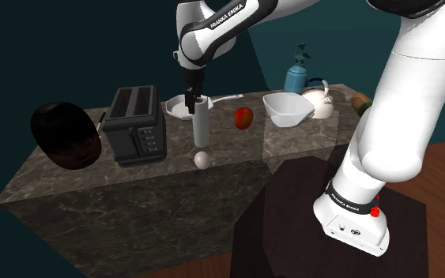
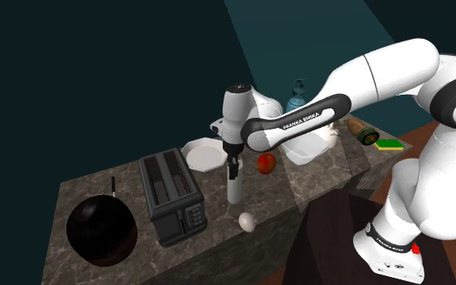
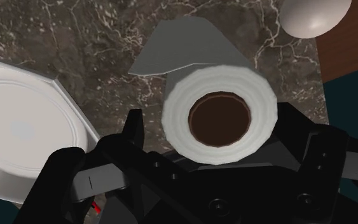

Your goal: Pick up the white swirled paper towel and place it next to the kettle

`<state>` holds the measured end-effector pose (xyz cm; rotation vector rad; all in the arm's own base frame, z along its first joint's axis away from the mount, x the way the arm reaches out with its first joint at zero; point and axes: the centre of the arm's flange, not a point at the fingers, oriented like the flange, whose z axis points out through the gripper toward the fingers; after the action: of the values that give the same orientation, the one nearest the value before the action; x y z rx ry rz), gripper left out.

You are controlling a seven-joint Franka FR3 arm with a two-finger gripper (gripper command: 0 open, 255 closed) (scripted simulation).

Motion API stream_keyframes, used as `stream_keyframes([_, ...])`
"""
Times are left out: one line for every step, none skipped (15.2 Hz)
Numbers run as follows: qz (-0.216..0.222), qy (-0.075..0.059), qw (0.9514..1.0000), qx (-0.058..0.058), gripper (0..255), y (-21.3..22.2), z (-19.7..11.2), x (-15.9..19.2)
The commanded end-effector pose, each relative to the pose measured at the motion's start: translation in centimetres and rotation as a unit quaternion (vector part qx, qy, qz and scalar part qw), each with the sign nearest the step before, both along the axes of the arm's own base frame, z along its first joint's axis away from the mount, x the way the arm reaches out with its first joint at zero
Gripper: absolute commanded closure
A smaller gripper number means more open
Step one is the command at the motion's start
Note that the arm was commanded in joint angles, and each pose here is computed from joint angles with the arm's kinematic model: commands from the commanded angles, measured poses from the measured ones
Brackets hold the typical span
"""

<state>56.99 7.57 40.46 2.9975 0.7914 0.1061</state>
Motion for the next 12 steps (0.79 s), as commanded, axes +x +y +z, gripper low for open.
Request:
stream_keyframes([0.000,0.000,1.0000,0.000,255,0.0,0.0,0.0])
stream_keyframes([0.000,0.000,1.0000,0.000,255,0.0,0.0,0.0])
stream_keyframes([0.000,0.000,1.0000,0.000,255,0.0,0.0,0.0])
stream_keyframes([0.000,0.000,1.0000,0.000,255,0.0,0.0,0.0])
stream_keyframes([0.000,0.000,1.0000,0.000,255,0.0,0.0,0.0])
stream_keyframes([0.000,0.000,1.0000,0.000,255,0.0,0.0,0.0])
stream_keyframes([0.000,0.000,1.0000,0.000,255,0.0,0.0,0.0])
stream_keyframes([0.000,0.000,1.0000,0.000,255,0.0,0.0,0.0])
stream_keyframes([0.000,0.000,1.0000,0.000,255,0.0,0.0,0.0])
stream_keyframes([0.000,0.000,1.0000,0.000,255,0.0,0.0,0.0])
stream_keyframes([0.000,0.000,1.0000,0.000,255,0.0,0.5,0.0])
stream_keyframes([0.000,0.000,1.0000,0.000,255,0.0,1.1,0.0])
